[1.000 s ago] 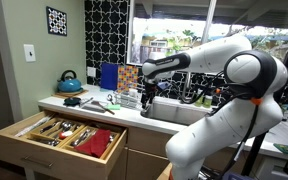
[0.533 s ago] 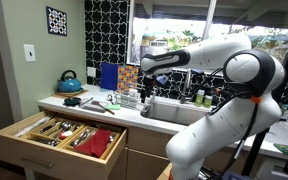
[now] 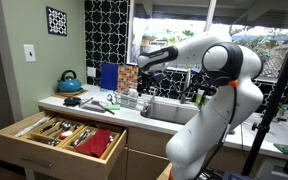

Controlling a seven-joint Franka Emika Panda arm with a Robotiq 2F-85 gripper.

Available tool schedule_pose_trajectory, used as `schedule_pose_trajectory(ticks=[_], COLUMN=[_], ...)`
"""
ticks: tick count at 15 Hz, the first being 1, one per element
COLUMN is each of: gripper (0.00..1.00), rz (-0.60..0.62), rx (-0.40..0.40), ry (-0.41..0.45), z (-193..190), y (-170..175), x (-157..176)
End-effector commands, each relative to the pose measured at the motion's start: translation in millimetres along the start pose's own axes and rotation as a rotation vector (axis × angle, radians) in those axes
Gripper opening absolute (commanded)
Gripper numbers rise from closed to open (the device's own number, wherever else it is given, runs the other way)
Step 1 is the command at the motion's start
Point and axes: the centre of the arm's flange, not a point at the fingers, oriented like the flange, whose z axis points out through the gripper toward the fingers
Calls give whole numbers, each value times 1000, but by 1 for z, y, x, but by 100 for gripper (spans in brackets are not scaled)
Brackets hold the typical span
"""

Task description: Move the white object from the bottom compartment to the top compartment of the cutlery drying rack

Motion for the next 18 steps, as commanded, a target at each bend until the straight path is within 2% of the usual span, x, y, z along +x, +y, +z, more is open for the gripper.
schedule_pose_trajectory(ticks=[1, 5, 7, 11, 14, 15, 16, 17, 18], gripper=[100, 100, 100, 100, 100, 96, 81, 72, 68], rz=[79, 121, 141, 122, 103, 96, 91, 87, 83], rx=[-12, -44, -31, 9, 9, 17, 18, 18, 22], ry=[-22, 24, 53, 52, 44, 38, 34, 32, 27], z=[17, 28, 34, 51, 62, 65, 69, 71, 73], y=[36, 67, 78, 88, 93, 94, 94, 94, 95], x=[55, 99, 116, 134, 143, 145, 147, 148, 150])
